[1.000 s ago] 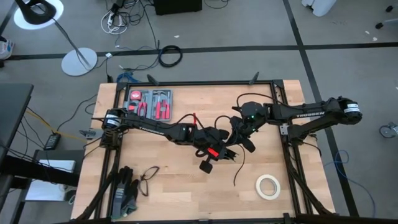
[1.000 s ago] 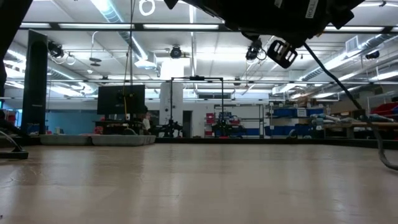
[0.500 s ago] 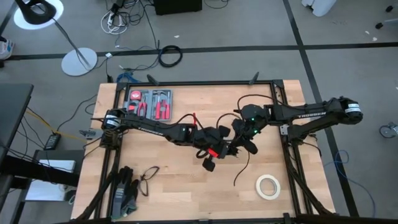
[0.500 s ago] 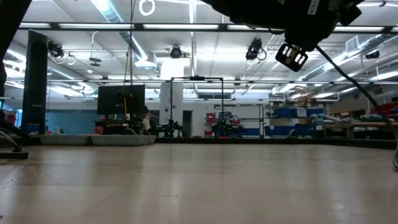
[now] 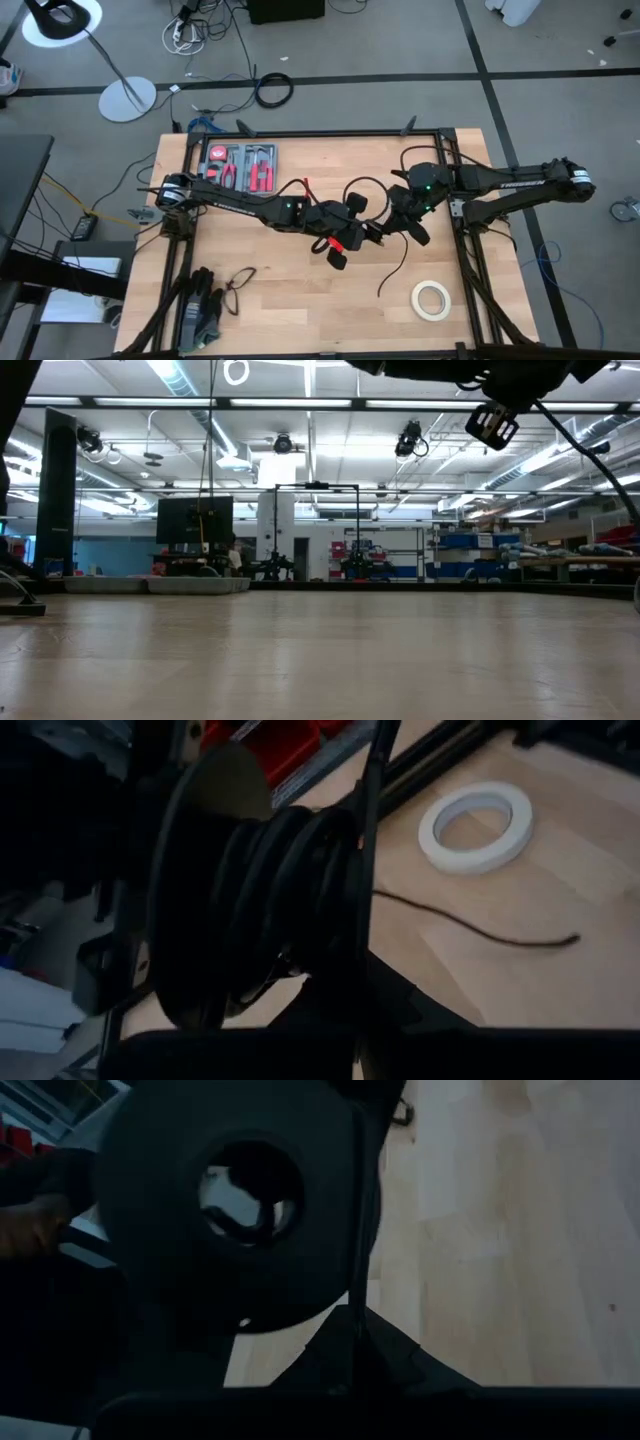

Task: Coil cords
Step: Coil the black wire onto the spool

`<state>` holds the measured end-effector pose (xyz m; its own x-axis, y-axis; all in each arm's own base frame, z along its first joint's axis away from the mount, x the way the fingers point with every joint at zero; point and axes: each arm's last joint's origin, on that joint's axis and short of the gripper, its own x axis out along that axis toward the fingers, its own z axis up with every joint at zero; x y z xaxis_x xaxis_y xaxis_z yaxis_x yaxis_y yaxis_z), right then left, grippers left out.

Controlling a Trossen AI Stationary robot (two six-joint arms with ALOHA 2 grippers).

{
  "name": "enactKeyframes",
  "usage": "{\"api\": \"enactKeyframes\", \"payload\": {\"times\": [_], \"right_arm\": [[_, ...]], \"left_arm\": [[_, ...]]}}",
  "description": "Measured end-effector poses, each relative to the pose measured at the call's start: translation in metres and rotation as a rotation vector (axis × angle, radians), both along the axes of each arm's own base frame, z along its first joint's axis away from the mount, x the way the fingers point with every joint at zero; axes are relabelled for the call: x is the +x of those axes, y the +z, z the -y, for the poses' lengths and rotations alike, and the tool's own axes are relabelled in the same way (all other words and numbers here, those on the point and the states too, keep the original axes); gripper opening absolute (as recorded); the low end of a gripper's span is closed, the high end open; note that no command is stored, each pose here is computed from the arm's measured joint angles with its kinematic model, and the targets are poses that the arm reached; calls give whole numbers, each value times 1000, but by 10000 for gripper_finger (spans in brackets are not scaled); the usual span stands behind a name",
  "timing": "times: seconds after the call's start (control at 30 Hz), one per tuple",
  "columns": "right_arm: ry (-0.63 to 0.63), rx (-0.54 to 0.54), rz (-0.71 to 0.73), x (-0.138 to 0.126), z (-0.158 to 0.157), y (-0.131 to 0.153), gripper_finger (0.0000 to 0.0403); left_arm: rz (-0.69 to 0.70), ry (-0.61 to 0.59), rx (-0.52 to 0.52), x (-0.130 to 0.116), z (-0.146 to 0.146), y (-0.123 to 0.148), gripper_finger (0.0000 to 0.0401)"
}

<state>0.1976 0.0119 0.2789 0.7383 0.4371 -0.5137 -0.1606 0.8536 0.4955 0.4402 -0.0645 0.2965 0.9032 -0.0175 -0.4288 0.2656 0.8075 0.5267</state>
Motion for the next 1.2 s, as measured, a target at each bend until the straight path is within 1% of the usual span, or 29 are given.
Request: {"api": "enactKeyframes", "payload": {"times": [0.23,0.33,0.4,0.47,0.53,0.6,0.7,0.8,0.87,0.93,1.03,1.13,1.2], "right_arm": [[-6,-19,-23,-3,-7,-1,1],[4,-57,-4,-4,-9,0,4],[7,-89,11,-4,-9,0,11],[26,-100,-16,-7,-11,-3,24],[33,-100,-3,-5,-13,-3,39],[30,-78,31,-1,-16,-5,51],[25,-58,36,4,-20,-15,61],[12,-59,44,6,-19,-20,61],[0,-55,25,5,-19,-26,59],[-1,-47,34,6,-19,-29,59],[-11,-52,30,5,-19,-34,59],[-24,-60,57,6,-18,-36,56],[-24,-59,65,6,-18,-39,53]], "left_arm": [[-7,30,61,-5,4,4,0],[-50,59,61,-9,2,4,0],[-64,79,47,-10,1,5,0],[-88,126,65,-14,-1,6,0],[-93,162,85,-17,-3,8,0],[-102,197,110,-19,-4,9,0],[-95,196,111,-21,-3,12,0],[-70,192,107,-22,-3,18,0],[-80,192,111,-25,-3,20,0],[-82,190,113,-25,-3,20,0],[-64,178,127,-31,-3,30,0],[-51,154,163,-35,-2,36,0],[-73,129,202,-38,0,36,0]]}}
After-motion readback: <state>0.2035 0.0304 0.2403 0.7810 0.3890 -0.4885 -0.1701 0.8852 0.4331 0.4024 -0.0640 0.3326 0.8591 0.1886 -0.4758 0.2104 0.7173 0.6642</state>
